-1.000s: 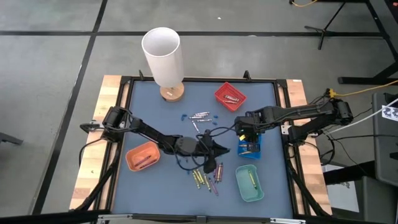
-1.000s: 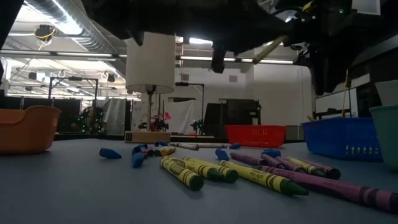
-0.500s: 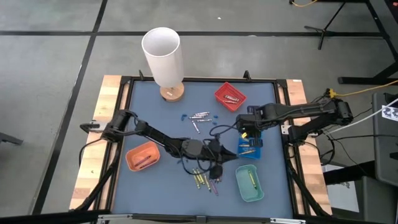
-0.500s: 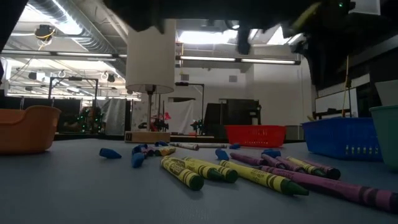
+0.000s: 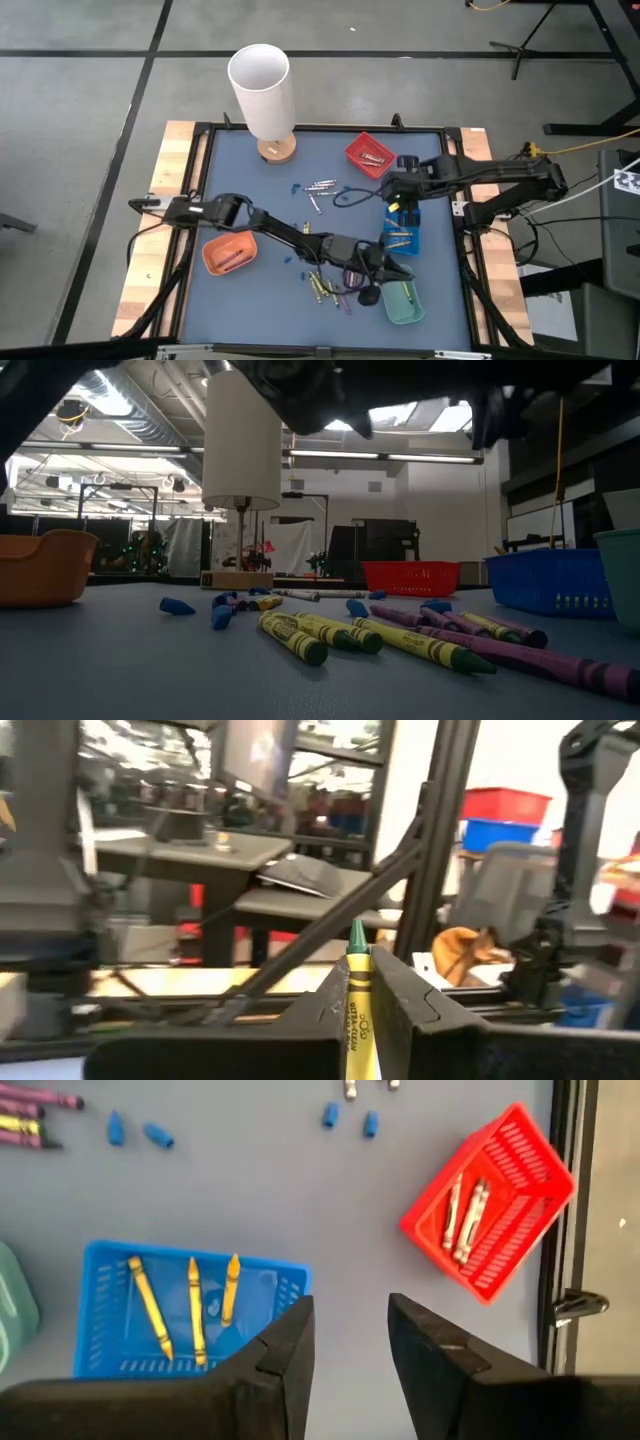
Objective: Sort crayons
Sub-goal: Put the green crayon into the green bin, then put the grey crayon into the red bin
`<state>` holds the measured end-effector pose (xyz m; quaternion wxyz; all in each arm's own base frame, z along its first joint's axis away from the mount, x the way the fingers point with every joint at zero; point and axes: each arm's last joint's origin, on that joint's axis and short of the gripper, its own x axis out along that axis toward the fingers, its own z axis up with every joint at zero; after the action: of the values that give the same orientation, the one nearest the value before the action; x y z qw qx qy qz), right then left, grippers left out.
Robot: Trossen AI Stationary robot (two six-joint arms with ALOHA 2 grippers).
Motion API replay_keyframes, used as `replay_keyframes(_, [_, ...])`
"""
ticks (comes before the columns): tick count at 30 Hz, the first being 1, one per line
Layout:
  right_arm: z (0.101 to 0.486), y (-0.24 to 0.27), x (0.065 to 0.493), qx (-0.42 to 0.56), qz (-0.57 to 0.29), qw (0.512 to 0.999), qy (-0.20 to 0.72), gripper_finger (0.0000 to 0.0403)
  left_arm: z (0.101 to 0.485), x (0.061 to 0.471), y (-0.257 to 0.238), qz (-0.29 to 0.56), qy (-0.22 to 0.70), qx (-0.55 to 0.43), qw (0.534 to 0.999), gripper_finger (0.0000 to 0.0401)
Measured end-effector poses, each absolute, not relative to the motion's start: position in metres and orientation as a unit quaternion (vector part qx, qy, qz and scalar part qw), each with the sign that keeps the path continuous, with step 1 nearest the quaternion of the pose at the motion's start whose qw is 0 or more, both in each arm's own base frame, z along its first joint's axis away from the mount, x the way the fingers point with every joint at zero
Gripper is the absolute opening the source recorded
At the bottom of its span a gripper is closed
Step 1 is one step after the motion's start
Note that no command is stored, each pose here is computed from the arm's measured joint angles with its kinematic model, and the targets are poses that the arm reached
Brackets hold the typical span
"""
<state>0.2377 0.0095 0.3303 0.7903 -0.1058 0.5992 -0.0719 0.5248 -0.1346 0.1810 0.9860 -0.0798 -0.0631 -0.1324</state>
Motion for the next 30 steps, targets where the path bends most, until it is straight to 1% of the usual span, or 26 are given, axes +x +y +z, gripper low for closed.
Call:
replay_keyframes(3, [0.336,0.01,0.238,-0.105,-0.072,0.797,0.591,0.0127,0.175,0.53,-0.136,-0.153,-0.058,-0.107,0.981,0.0009])
replay_keyframes(7, [0.337,0.01,0.24,-0.103,-0.073,0.802,0.584,0.0127,0.172,0.532,-0.136,-0.157,-0.05,-0.144,0.976,0.0009])
replay_keyframes(13, [0.338,0.01,0.241,-0.102,-0.074,0.807,0.577,0.0127,0.17,0.532,-0.135,-0.149,-0.041,-0.146,0.977,0.0016])
replay_keyframes(16, [0.338,0.01,0.241,-0.102,-0.074,0.807,0.577,0.0127,0.171,0.532,-0.135,-0.148,-0.041,-0.147,0.977,0.0036])
replay_keyframes(25, [0.338,0.01,0.241,-0.102,-0.073,0.807,0.577,0.0127,0.169,0.533,-0.132,-0.144,-0.033,-0.146,0.978,0.0116])
replay_keyframes(30, [0.338,0.01,0.241,-0.102,-0.073,0.807,0.577,0.0127,0.169,0.536,-0.122,-0.149,-0.032,-0.145,0.978,0.014])
